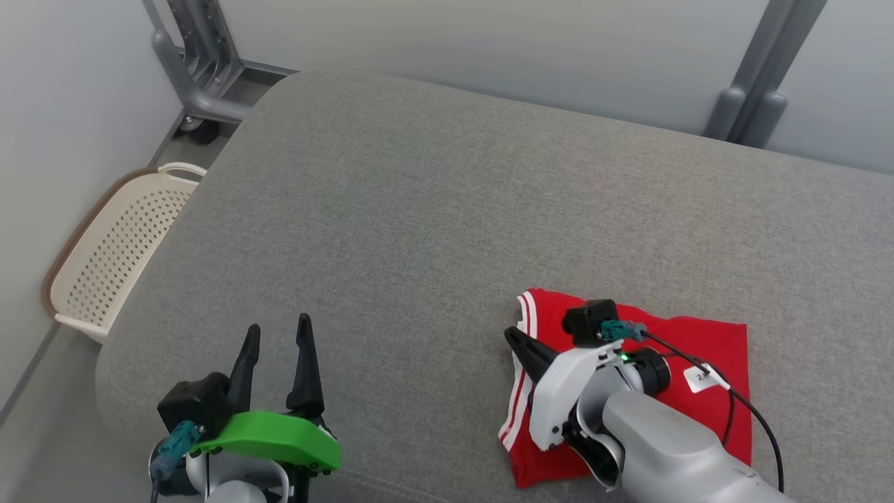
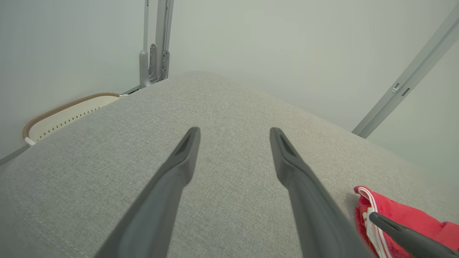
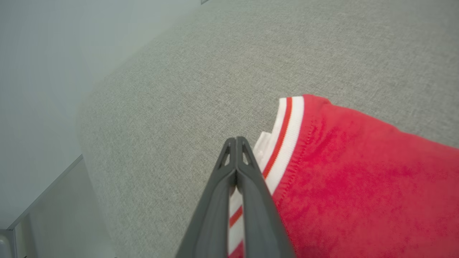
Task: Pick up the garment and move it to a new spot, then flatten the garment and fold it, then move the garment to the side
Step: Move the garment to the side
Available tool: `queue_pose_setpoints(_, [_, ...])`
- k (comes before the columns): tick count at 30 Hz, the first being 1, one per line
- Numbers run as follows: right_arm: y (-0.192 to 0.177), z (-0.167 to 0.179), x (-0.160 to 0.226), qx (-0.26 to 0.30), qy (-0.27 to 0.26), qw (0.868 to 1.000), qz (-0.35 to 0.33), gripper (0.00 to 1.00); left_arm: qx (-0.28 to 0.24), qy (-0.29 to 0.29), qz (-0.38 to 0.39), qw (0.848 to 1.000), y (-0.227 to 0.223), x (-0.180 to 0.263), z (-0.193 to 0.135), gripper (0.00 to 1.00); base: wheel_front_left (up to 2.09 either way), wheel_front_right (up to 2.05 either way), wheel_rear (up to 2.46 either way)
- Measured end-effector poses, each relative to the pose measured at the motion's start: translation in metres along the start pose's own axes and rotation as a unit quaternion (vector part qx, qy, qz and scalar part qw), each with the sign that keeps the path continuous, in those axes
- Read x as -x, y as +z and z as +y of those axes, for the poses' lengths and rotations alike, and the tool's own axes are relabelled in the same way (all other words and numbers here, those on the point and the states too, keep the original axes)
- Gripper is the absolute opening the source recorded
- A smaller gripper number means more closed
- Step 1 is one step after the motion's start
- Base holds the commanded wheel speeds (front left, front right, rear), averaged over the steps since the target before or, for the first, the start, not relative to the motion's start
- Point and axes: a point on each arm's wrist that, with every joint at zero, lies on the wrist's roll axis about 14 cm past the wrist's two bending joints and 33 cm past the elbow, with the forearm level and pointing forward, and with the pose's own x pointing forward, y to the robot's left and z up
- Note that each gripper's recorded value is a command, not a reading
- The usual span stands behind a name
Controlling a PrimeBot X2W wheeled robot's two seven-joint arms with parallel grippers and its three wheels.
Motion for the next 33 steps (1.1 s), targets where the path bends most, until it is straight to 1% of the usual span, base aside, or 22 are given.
queue_pose_setpoints(5, [0.035,-0.008,0.003,0.006,-0.012,0.999,-0.046,0.00,0.001,-0.020,0.001,1.000,-0.001,-0.004,-0.012,1.00,0.00,0.00,0.00])
queue_pose_setpoints(7, [0.057,-0.014,0.006,0.008,-0.020,0.997,-0.077,0.00,0.001,-0.029,0.002,1.000,-0.002,-0.005,-0.018,1.00,0.00,0.00,0.00])
queue_pose_setpoints(8, [0.070,-0.019,0.009,0.012,-0.026,0.995,-0.095,0.08,0.002,-0.034,0.002,0.999,-0.002,-0.006,-0.021,1.00,0.00,0.00,0.00])
queue_pose_setpoints(9, [0.080,-0.025,0.013,0.017,-0.034,0.993,-0.110,0.28,0.002,-0.040,0.002,0.999,-0.002,-0.007,-0.024,1.00,0.00,0.00,0.00])
queue_pose_setpoints(11, [0.095,-0.039,0.025,0.022,-0.053,0.989,-0.135,0.55,0.003,-0.050,0.003,0.999,-0.003,-0.009,-0.031,1.00,0.00,0.00,0.00])
queue_pose_setpoints(12, [0.101,-0.046,0.031,0.024,-0.063,0.987,-0.147,0.87,0.003,-0.056,0.003,0.998,-0.003,-0.010,-0.036,1.00,0.00,0.00,0.00])
queue_pose_setpoints(13, [0.107,-0.052,0.038,0.026,-0.072,0.984,-0.158,1.00,0.003,-0.062,0.003,0.998,-0.003,-0.010,-0.039,1.00,0.00,0.00,0.00])
queue_pose_setpoints(17, [0.120,-0.075,0.068,0.026,-0.114,0.973,-0.199,1.00,0.004,-0.086,0.004,0.996,-0.004,-0.012,-0.056,1.00,0.00,0.00,0.00])
queue_pose_setpoints(18, [0.120,-0.075,0.068,0.026,-0.114,0.973,-0.199,1.00,0.004,-0.086,0.004,0.996,-0.004,-0.012,-0.056,1.00,0.00,0.00,0.00])
queue_pose_setpoints(19, [0.121,-0.081,0.076,0.026,-0.126,0.970,-0.207,1.00,0.005,-0.092,0.004,0.996,-0.004,-0.013,-0.060,1.00,0.00,0.00,0.00])
queue_pose_setpoints(20, [0.122,-0.087,0.085,0.026,-0.137,0.967,-0.213,1.00,0.005,-0.098,0.004,0.995,-0.004,-0.014,-0.064,1.00,0.00,0.00,0.00])
queue_pose_setpoints(21, [0.118,-0.099,0.101,0.030,-0.161,0.962,-0.219,1.00,0.005,-0.107,0.005,0.994,-0.005,-0.015,-0.071,1.00,0.00,0.00,0.00])
queue_pose_setpoints(23, [0.114,-0.109,0.118,0.035,-0.183,0.957,-0.223,1.00,0.004,-0.116,0.007,0.993,-0.006,-0.015,-0.077,1.00,0.00,0.00,0.00])
queue_pose_setpoints(27, [0.097,-0.126,0.147,0.031,-0.225,0.949,-0.219,1.00,0.003,-0.132,0.008,0.991,-0.007,-0.017,-0.088,1.00,0.00,0.00,0.00])
queue_pose_setpoints(33, [0.075,-0.142,0.180,0.018,-0.268,0.944,-0.191,1.00,0.003,-0.154,0.010,0.988,-0.009,-0.016,-0.104,1.00,0.00,0.00,0.00])
